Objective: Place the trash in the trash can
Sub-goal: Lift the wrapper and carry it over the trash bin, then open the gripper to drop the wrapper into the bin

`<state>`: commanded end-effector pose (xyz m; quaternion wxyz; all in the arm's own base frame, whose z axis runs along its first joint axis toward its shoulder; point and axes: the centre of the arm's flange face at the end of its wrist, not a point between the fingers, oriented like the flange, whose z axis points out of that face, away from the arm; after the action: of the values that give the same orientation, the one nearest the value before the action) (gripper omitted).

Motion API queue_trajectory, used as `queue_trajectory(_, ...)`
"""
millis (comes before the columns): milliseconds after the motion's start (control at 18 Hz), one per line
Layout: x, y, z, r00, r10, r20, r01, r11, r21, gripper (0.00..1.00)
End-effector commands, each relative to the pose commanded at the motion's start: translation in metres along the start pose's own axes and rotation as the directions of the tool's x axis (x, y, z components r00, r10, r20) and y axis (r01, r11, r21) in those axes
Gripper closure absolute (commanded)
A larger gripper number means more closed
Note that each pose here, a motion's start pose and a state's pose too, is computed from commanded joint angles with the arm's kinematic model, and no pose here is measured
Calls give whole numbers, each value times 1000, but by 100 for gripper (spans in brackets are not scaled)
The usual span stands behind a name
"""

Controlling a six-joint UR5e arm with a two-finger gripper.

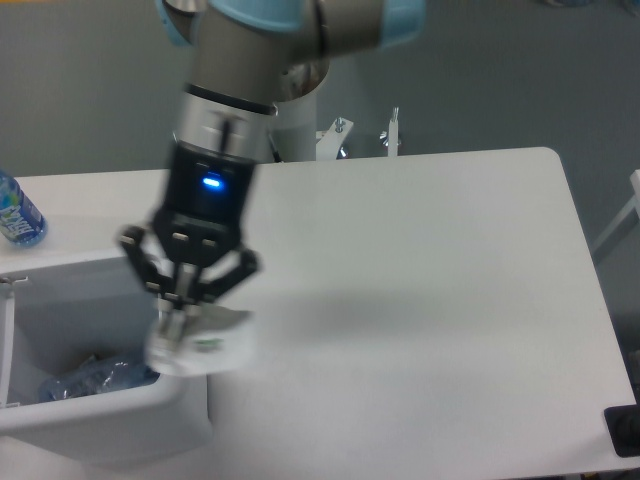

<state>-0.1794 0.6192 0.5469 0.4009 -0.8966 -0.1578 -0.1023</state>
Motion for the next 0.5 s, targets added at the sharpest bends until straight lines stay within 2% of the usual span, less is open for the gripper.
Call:
queue_trajectory(56,7,6,7,1000,5,-12,-5,1000,-16,88)
queue_trajectory(111,11,12,12,1000,7,-19,-7,1000,-29,82)
queue_trajectory(167,12,19,18,1000,9,-23,-10,999,-45,70)
queue_trajectory(222,11,23,21,1000,13,-24,-15,998,-53,51)
queue_trajectory(278,9,24,25,999,27,-24,-29,998,-56,17)
queue_trajectory(333,7,25,30,999,42,-22,-43,997,-64,0)
queue_trajectory(500,7,19,27,998,55,-21,-56,997,-52,0)
